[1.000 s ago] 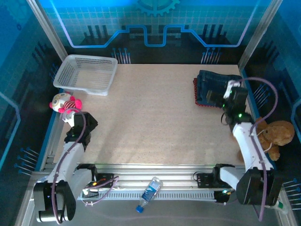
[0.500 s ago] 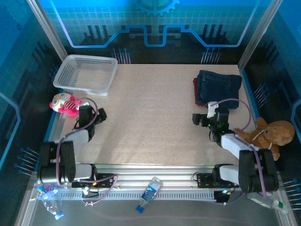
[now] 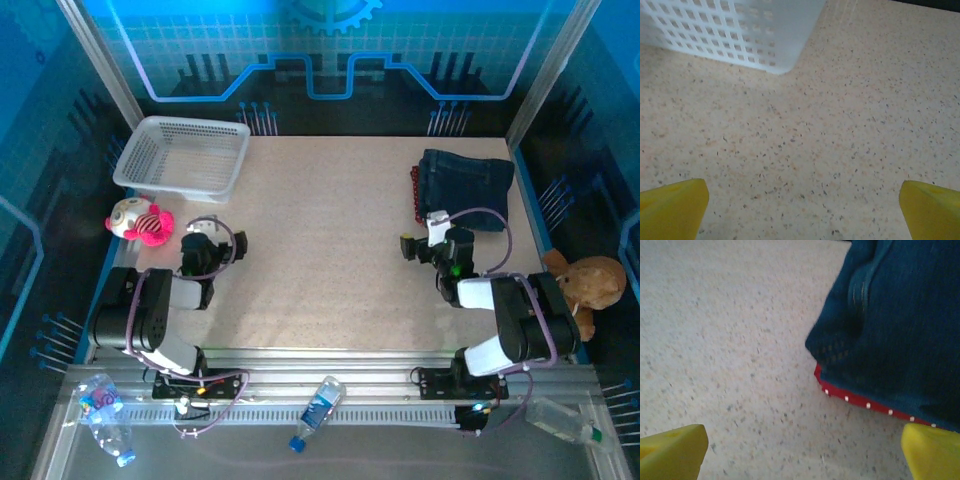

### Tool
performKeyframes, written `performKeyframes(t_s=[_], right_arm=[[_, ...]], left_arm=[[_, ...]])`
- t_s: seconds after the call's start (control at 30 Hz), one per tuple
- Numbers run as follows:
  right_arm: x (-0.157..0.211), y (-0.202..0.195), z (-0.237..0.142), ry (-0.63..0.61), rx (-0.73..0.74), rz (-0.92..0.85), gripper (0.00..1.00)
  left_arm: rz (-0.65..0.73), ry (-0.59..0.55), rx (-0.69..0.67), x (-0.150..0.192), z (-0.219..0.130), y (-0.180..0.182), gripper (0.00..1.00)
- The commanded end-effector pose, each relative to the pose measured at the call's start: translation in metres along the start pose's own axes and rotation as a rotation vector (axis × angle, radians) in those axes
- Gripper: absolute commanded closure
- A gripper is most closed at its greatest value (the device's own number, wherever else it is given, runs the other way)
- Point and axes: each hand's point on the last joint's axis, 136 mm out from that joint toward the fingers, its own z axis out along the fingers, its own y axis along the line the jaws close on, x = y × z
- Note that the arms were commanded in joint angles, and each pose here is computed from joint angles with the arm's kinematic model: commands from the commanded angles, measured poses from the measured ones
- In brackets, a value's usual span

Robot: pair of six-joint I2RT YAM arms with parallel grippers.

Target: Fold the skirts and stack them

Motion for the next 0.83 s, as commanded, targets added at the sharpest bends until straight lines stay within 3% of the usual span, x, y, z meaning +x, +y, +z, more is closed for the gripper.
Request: performKeyframes(t_s=[0.0, 0.1, 0.43, 0.53, 0.8], right_arm=[[-0.027, -0.013, 0.003, -0.081, 0.084, 0.005, 0.00], [-0.027, -0.028, 0.007, -0.057, 0.094, 0.077, 0.00], [-0.026, -0.027, 0.008, -0.050, 0.115, 0.061, 0.00], [-0.027, -0.015, 0.011, -0.041, 0.043, 0.031, 0.00], [-0.028, -0.015, 0.011, -0.040, 0.019, 0.041, 0.00]], left_arm=[[0.032, -0.119, -0.043, -0.037, 0.003, 0.000, 0.01], [0.053, -0.118, -0.097, -0.036, 0.005, 0.002, 0.01], [0.053, -0.121, -0.099, -0.036, 0.004, 0.002, 0.01], [0.054, -0.120, -0.099, -0.036, 0.004, 0.002, 0.01], [0.053, -0.122, -0.099, -0.036, 0.004, 0.002, 0.01]])
